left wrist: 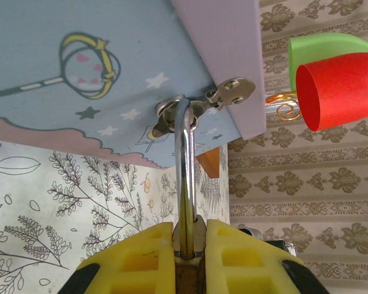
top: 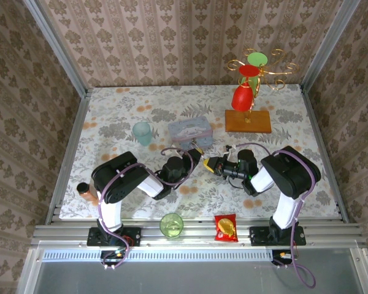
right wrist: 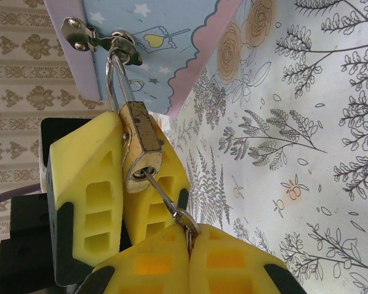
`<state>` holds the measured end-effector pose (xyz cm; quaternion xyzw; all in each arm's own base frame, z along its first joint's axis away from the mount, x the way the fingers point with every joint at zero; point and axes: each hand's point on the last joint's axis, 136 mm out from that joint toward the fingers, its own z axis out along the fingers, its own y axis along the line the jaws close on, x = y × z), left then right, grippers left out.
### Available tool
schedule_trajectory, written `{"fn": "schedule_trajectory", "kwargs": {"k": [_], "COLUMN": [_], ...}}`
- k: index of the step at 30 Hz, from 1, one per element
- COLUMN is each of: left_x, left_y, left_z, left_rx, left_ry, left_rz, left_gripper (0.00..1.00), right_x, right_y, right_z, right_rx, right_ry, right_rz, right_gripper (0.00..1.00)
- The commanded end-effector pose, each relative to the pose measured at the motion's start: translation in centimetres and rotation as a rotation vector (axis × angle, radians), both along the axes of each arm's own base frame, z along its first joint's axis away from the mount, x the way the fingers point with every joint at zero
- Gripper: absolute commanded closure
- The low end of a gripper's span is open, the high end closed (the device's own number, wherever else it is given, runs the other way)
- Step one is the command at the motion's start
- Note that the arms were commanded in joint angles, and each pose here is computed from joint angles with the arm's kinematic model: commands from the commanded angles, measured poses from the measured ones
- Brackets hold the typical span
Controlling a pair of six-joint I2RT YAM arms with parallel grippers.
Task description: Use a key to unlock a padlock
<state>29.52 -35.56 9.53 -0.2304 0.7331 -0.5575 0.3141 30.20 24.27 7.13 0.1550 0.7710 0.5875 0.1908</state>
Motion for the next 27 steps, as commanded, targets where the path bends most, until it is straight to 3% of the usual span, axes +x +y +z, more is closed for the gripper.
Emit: {"fn": "schedule_trajectory", "kwargs": {"k": [1, 27], "left_x": [-3.6, -4.0], "left_y": [-4.1, -4.2], "left_z": [2.6, 1.1], "left_rx": [-0.088, -0.061], "left_ry": [-0.041, -0.021], "left_rz": [-0.194, -0.208], "left_gripper": [1.0, 1.0], "right_x": [2.0, 1.9], "right_y": [0.3, -0.4], "right_z": [2.0, 3.4], "right_rx": [0.003, 0.047], "right_ry": [-0.12, -0.052], "right_rz": [-0.014, 0.018], "right_gripper": [1.0, 1.0]}}
